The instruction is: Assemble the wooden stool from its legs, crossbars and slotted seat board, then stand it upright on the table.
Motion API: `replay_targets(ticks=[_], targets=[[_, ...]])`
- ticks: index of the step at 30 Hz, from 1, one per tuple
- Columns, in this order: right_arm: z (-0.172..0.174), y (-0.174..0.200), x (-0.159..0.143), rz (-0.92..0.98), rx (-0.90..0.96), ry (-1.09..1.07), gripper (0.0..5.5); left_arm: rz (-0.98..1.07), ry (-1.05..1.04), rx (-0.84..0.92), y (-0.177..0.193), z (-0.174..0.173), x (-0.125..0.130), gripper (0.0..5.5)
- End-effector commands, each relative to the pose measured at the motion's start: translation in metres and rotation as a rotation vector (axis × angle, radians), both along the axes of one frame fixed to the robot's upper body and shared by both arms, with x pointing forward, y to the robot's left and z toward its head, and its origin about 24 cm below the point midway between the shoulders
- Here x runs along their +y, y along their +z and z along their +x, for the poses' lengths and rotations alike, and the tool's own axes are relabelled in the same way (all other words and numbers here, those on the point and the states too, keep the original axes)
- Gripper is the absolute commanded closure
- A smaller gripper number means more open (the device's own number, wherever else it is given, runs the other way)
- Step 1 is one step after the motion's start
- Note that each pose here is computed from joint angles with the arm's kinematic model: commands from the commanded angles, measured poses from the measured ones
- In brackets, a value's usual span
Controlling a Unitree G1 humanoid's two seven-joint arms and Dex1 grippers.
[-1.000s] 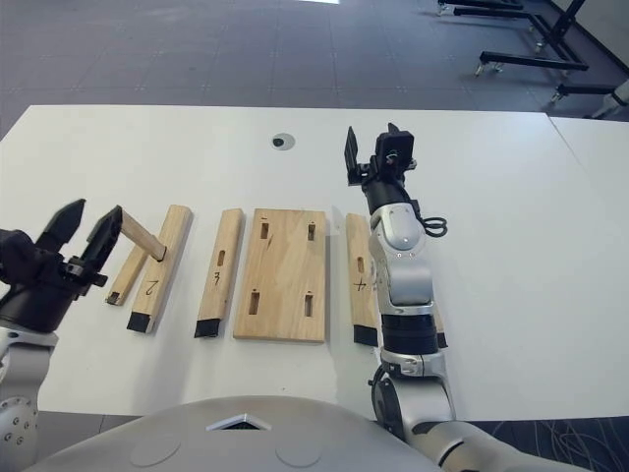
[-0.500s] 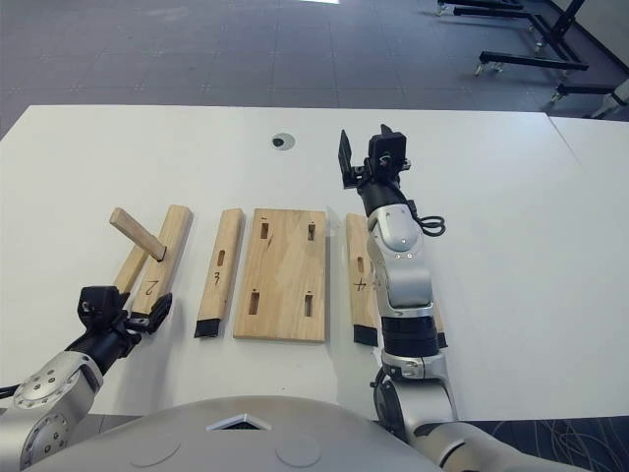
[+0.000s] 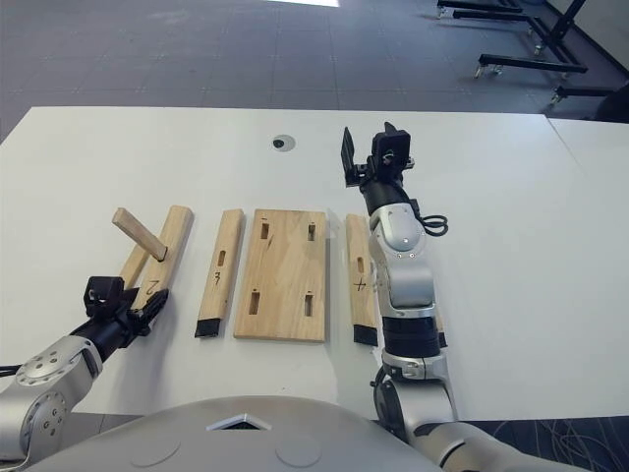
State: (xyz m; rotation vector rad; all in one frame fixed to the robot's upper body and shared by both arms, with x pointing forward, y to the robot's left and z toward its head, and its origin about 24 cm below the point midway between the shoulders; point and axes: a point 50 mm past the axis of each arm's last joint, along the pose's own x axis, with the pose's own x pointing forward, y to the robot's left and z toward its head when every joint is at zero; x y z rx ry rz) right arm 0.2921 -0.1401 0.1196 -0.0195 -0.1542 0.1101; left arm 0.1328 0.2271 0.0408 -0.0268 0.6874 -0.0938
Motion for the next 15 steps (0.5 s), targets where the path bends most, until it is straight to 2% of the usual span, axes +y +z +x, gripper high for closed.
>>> replay_targets(ticks=[1, 5, 9, 11, 15], targets=[[-0.001, -0.001, 0.000, 0.017, 0.003, -0.011, 2.03, -0.079, -0.008, 0.094, -0.015, -0.004, 0.000, 3.32], [0.000, -0.001, -0.002, 0.031, 0.001, -0.024, 2.03, -0.249, 0.009, 0.013, -0.010, 0.012, -0.003, 3.47], [0.003, 0.000, -0.003, 0.041, 0.000, -0.014, 2.03, -0.325, -0.022, -0.095, 0.003, 0.033, -0.007, 3.47], [0.003, 0.007, -0.002, 0.062, -0.030, 0.020, 2.03, -0.370, 0.005, -0.159, 0.000, 0.047, 0.004, 3.47], [0.006, 0.015, -0.004, 0.095, -0.061, 0.057, 2.03, -0.364, -0.010, -0.371, 0.049, 0.089, 0.006, 3.47]])
